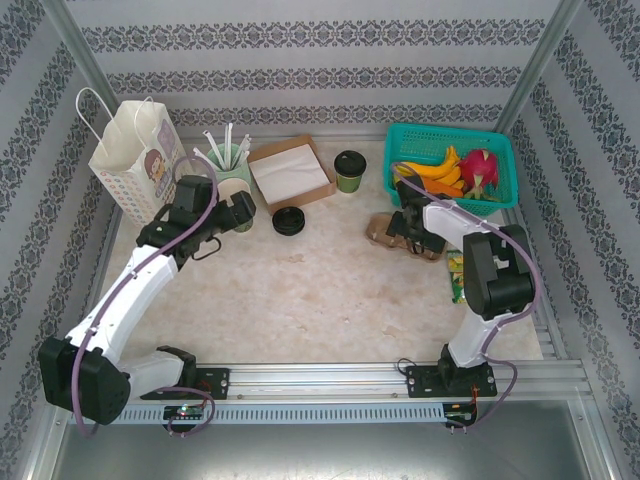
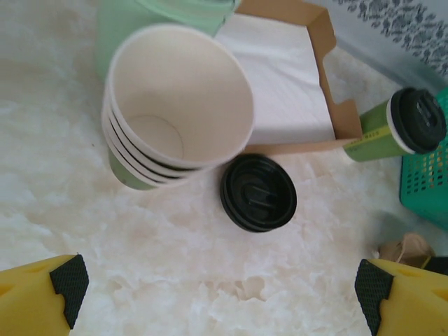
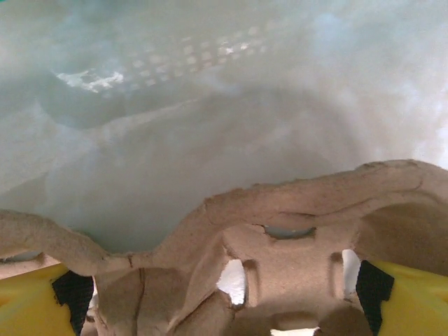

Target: Pack the takeout coffee

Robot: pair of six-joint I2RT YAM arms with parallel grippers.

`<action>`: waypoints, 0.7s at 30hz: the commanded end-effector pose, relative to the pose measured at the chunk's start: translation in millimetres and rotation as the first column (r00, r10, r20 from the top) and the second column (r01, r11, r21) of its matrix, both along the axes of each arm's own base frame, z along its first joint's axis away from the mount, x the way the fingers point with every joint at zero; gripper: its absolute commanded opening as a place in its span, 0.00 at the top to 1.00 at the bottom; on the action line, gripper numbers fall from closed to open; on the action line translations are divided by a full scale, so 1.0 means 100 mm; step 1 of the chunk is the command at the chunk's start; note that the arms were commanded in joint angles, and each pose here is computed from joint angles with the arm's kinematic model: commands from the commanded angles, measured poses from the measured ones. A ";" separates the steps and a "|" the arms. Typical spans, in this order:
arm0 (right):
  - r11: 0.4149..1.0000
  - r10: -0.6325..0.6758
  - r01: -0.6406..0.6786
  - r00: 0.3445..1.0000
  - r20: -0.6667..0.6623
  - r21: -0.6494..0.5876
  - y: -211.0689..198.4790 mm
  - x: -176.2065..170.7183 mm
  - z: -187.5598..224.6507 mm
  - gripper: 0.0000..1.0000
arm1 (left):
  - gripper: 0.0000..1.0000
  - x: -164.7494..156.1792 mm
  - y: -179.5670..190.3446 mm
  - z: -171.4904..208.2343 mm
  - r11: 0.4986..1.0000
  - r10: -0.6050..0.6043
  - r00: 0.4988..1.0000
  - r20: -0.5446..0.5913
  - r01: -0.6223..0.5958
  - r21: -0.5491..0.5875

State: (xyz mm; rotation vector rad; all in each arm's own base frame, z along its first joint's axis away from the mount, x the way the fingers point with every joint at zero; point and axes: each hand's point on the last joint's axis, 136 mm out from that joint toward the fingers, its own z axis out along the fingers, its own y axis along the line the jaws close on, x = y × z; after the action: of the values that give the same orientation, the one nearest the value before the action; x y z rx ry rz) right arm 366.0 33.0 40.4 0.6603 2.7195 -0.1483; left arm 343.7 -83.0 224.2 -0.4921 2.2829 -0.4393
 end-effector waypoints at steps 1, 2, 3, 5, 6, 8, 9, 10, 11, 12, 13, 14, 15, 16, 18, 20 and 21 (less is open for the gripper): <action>1.000 0.003 -0.003 1.000 0.016 -0.014 -0.05 -0.05 0.12 0.02 | 0.00 -0.07 0.16 0.03 0.999 0.044 0.996 -0.074 -0.043 0.017; 1.000 0.005 -0.004 1.000 0.026 -0.007 -0.04 -0.04 0.15 0.02 | 0.00 -0.07 0.20 0.02 0.998 0.057 0.994 -0.091 -0.056 0.018; 1.000 0.008 -0.008 0.999 0.037 0.002 -0.02 -0.02 0.18 0.02 | 0.00 -0.06 0.23 0.00 0.998 0.064 0.992 -0.105 -0.062 0.019; 0.999 0.016 -0.018 0.997 0.074 0.038 0.04 0.01 0.27 0.02 | 0.00 -0.05 0.27 -0.02 0.997 0.076 0.989 -0.125 -0.075 0.010; 0.998 0.021 -0.026 0.995 0.094 0.054 0.07 0.03 0.31 0.02 | 0.00 -0.05 0.28 -0.04 0.997 0.077 0.988 -0.132 -0.077 0.004; 0.996 0.027 -0.040 0.988 0.150 0.083 0.14 0.07 0.45 0.02 | 0.00 -0.04 0.32 -0.08 0.996 0.083 0.985 -0.152 -0.085 -0.008; 0.994 0.033 -0.050 0.984 0.174 0.094 0.18 0.09 0.51 0.02 | 0.00 -0.04 0.34 -0.09 0.996 0.084 0.984 -0.159 -0.087 -0.009; 0.992 0.041 -0.064 0.977 0.208 0.106 0.23 0.11 0.59 0.02 | 0.00 -0.03 0.36 -0.10 0.996 0.086 0.982 -0.166 -0.089 -0.007; 0.989 0.053 -0.084 0.968 0.245 0.120 0.28 0.13 0.67 0.02 | 0.00 -0.03 0.39 -0.11 0.996 0.090 0.980 -0.179 -0.091 0.000; 0.986 0.062 -0.101 0.958 0.279 0.131 0.33 0.15 0.74 0.02 | 0.00 -0.03 0.41 -0.12 0.996 0.089 0.978 -0.186 -0.090 0.005; 0.980 0.076 -0.130 0.943 0.323 0.150 0.41 0.18 0.84 0.02 | 0.00 -0.02 0.44 -0.12 0.996 0.091 0.976 -0.199 -0.090 0.012; 0.972 0.089 -0.162 0.926 0.367 0.172 0.49 0.20 0.92 0.02 | 0.00 -0.02 0.47 -0.13 0.995 0.095 0.973 -0.211 -0.092 0.022; 0.963 0.099 -0.189 0.911 0.402 0.191 0.57 0.21 0.99 0.02 | 0.00 -0.01 0.50 -0.13 0.995 0.100 0.971 -0.217 -0.095 0.031; 0.950 0.110 -0.225 0.888 0.446 0.214 0.66 0.22 1.08 0.02 | 0.00 0.00 0.53 -0.12 0.994 0.104 0.969 -0.224 -0.097 0.040; 0.930 0.122 -0.277 0.851 0.511 0.240 0.81 0.23 1.24 0.02 | 0.00 0.02 0.61 -0.04 0.992 0.123 0.969 -0.216 -0.112 0.065; 0.914 0.127 -0.318 0.812 0.569 0.250 0.92 0.23 1.38 0.02 | 0.00 0.00 0.78 0.09 0.981 0.176 0.965 -0.193 -0.155 0.120; 0.909 0.125 -0.330 0.799 0.589 0.255 0.96 0.22 1.43 0.02 | 0.00 -0.01 0.86 0.16 0.975 0.198 0.963 -0.180 -0.175 0.138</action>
State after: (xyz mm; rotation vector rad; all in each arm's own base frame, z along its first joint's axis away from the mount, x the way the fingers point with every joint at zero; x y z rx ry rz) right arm 381.4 108.9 158.4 0.4316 2.3335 0.3986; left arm 352.2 -22.1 221.2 -0.6984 2.4218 -0.2878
